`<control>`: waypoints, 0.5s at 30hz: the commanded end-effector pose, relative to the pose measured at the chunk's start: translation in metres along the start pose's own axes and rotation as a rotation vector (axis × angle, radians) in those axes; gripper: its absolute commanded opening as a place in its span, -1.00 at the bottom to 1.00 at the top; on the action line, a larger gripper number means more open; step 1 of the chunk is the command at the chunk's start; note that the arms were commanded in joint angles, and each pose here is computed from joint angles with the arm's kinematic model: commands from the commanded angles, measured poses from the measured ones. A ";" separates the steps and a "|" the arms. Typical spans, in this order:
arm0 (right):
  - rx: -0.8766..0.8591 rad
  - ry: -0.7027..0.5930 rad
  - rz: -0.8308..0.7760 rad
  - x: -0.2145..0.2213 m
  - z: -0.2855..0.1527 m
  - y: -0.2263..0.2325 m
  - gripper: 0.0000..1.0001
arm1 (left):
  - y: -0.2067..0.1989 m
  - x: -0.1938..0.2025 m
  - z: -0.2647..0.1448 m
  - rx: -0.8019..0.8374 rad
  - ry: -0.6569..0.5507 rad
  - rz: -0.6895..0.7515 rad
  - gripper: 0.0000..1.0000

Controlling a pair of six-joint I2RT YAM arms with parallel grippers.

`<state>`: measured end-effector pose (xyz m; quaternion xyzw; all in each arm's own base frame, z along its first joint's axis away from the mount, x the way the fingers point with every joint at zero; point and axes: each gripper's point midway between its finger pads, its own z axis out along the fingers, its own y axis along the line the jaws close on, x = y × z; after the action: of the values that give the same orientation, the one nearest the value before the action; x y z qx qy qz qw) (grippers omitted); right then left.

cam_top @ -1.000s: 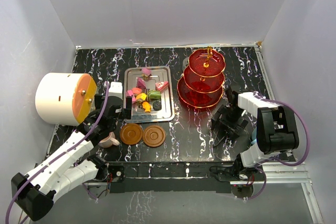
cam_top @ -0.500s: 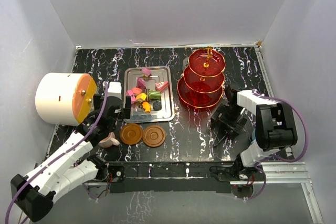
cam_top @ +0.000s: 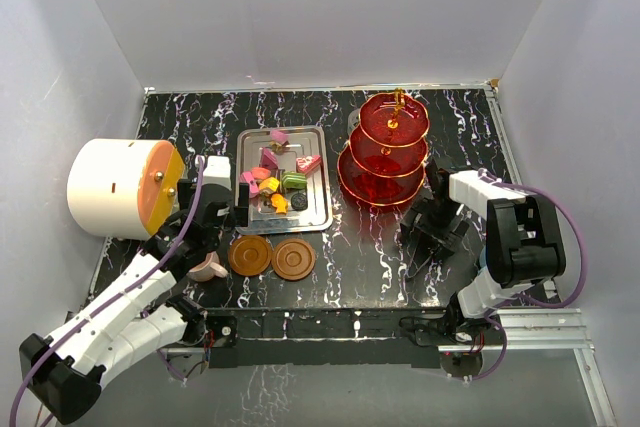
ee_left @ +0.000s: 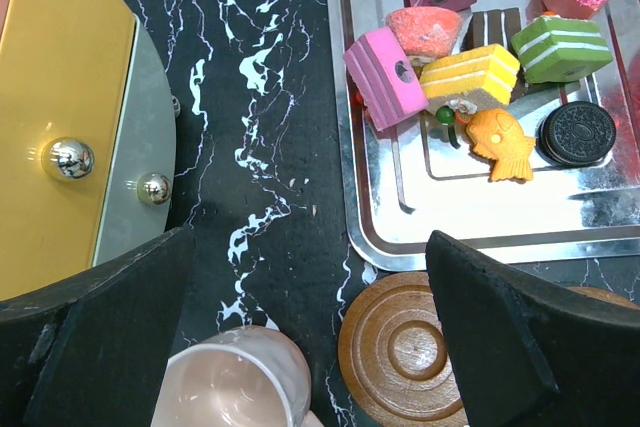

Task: Serve the afternoon tea
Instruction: Pick up the clamp from the center of the board.

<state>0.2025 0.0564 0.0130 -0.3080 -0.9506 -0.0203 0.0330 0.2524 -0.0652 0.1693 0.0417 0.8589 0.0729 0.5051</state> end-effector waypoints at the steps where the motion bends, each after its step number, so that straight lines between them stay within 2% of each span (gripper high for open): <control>1: 0.002 -0.159 0.039 -0.038 0.012 0.009 0.82 | 0.000 -0.011 -0.005 0.018 -0.033 -0.033 0.97; 6: -0.012 -0.137 0.070 -0.030 0.015 0.008 0.67 | -0.003 -0.010 -0.004 0.033 -0.027 -0.031 0.97; 11: -0.034 -0.116 0.092 -0.015 0.024 0.002 0.61 | -0.001 -0.010 -0.004 0.022 -0.027 -0.030 0.97; 15: -0.052 -0.124 0.085 -0.010 0.020 0.000 0.46 | -0.003 -0.010 -0.003 0.031 -0.026 -0.029 0.97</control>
<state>0.2025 0.0555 0.0135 -0.3406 -0.9399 -0.0242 0.0003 0.2521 -0.0703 0.1688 0.0471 0.8603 0.0591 0.5042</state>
